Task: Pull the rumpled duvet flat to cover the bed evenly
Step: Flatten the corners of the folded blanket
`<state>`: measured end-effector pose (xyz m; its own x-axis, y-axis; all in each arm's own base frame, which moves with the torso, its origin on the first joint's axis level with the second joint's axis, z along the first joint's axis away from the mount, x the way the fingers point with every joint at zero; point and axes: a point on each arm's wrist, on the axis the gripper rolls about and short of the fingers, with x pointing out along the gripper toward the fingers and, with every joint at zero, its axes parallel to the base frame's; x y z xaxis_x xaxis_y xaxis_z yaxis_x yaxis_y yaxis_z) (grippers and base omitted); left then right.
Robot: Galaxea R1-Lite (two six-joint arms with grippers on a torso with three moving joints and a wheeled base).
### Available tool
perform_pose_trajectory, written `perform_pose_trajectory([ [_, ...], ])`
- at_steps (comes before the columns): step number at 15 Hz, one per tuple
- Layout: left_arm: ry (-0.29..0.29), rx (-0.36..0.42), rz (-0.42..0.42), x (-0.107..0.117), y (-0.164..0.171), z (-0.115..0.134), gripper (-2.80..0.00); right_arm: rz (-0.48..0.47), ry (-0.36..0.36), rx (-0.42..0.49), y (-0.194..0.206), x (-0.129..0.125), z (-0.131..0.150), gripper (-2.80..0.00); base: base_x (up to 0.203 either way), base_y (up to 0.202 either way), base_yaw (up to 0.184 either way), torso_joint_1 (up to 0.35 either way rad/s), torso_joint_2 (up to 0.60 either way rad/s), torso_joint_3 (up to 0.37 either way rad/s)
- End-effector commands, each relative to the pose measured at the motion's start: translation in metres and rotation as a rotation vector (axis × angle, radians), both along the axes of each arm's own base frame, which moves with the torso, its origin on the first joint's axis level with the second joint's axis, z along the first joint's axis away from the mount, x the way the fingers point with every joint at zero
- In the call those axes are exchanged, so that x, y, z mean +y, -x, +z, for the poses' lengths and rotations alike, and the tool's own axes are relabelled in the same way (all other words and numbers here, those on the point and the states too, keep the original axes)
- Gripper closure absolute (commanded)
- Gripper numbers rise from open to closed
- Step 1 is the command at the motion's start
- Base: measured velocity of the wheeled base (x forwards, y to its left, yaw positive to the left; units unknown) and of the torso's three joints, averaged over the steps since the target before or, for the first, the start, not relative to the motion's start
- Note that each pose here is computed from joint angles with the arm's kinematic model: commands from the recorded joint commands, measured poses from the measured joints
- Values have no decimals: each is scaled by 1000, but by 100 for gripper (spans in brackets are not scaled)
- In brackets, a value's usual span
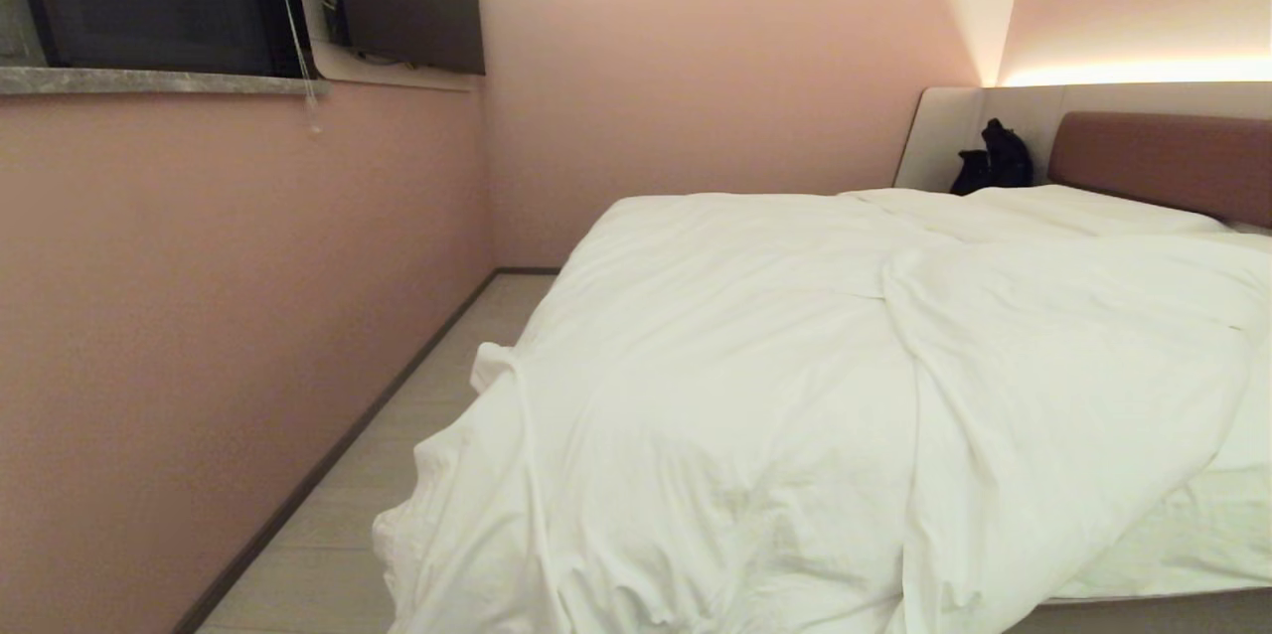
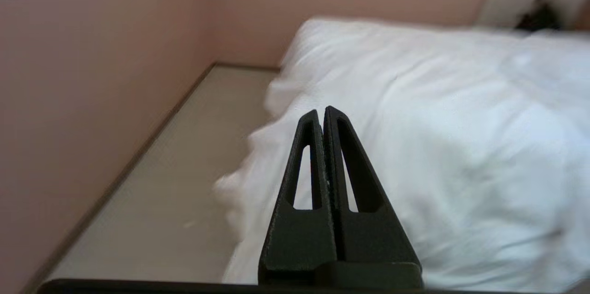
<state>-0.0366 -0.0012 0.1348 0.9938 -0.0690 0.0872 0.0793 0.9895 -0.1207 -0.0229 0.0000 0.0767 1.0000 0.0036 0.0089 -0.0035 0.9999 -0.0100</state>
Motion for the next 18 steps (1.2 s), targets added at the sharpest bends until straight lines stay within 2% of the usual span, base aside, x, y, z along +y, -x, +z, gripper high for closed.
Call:
perform_pose_trajectory([
  [1,43,61,-32,0,-15,42,0,1,1,0,0,0,0,0,0,0,0,0,0,0],
  [3,119,182,-94,-2,-48,72,0,1,1,0,0,0,0,0,0,0,0,0,0,0],
  [6,220,367,-170,-8,-117,92,0,1,1,0,0,0,0,0,0,0,0,0,0,0],
  [8,258,529,-190,-13,-182,82,0,1,1,0,0,0,0,0,0,0,0,0,0,0],
  [10,281,654,-206,-17,-244,59,0,1,1,0,0,0,0,0,0,0,0,0,0,0],
  [11,284,679,-217,-19,-265,49,0,1,1,0,0,0,0,0,0,0,0,0,0,0],
  [14,238,768,-252,-26,-327,10,0,1,1,0,0,0,0,0,0,0,0,0,0,0],
  [16,214,758,-284,-31,-357,1,0,1,1,0,0,0,0,0,0,0,0,0,0,0],
  [18,209,752,-310,-33,-366,-2,0,-1,1,0,0,0,0,0,0,0,0,0,0,0],
])
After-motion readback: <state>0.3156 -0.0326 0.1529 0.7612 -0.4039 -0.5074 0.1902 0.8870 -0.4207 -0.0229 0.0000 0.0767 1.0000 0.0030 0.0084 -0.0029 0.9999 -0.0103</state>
